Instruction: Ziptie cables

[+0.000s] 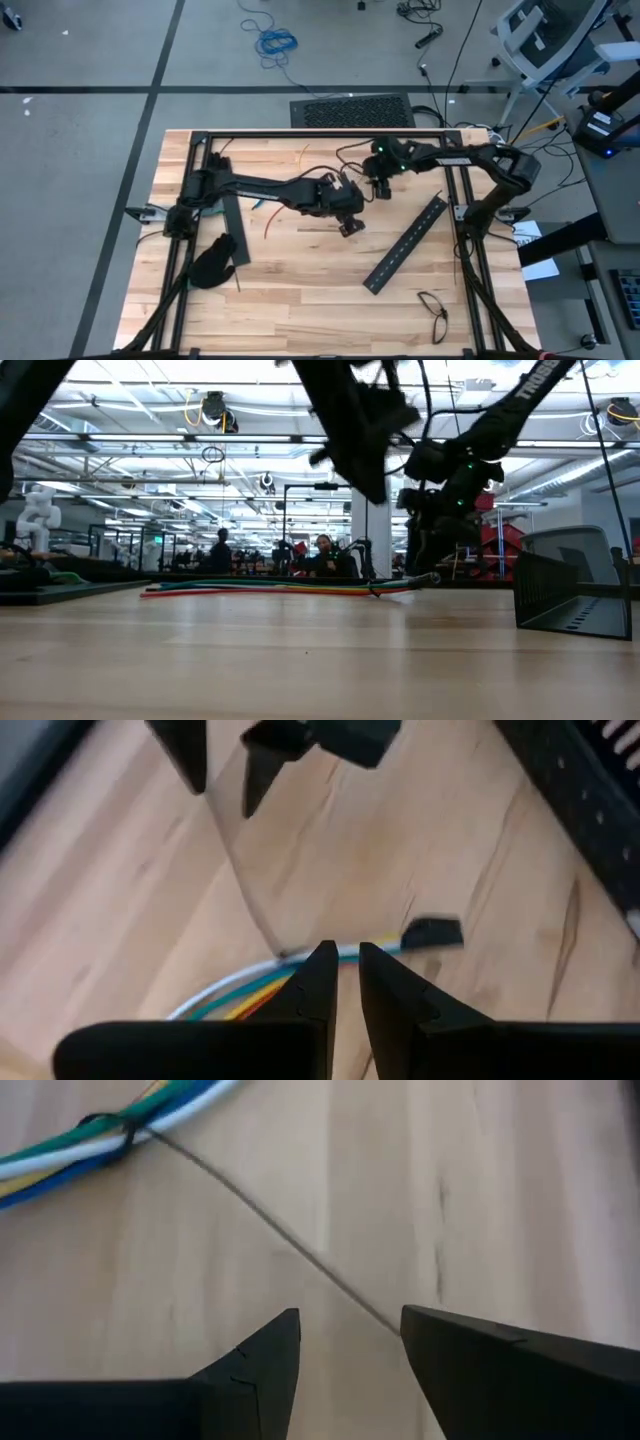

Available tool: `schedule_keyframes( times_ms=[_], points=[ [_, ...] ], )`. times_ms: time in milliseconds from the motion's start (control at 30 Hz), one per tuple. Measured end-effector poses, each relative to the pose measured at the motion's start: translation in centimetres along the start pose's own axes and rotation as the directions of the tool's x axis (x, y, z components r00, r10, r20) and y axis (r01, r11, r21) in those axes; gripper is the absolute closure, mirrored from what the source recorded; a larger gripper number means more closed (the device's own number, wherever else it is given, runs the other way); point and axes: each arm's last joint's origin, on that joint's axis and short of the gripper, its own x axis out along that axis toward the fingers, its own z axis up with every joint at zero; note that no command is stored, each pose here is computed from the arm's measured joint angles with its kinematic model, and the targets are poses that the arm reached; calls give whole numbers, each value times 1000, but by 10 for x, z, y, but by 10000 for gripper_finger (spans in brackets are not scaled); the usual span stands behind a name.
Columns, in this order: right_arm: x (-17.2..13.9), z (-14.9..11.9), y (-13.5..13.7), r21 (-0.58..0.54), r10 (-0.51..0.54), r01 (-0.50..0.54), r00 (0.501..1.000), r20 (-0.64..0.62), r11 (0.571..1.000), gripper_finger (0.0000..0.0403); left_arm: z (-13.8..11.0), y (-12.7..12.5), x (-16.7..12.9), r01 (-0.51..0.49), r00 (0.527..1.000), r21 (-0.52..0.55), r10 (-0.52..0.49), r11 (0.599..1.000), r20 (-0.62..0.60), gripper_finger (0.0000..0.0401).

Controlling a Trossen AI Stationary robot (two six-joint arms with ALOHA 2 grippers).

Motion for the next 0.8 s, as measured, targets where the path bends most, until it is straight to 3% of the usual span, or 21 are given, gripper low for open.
schedule_keyframes(
  times_ms=[67, 267, 533, 800],
  points=[
    [1, 2, 0, 12, 62, -62, 998, -33, 998, 231, 2, 0, -20, -35, 999, 20, 35, 999, 34, 357],
    [-12, 25, -8, -75, 49, -49, 999, 5, 996, 232, -3, 5, -74, -202, 974, 44, 196, 978, 109, 357],
    [2, 22, -2, -111, 95, -101, 994, -56, 989, 232, -26, 5, -96, -357, 930, 0, 355, 934, 93, 357],
    [19, 24, 6, -154, 92, -103, 993, -79, 983, 232, -40, -7, -95, -365, 929, 28, 362, 931, 82, 357]
  ],
)
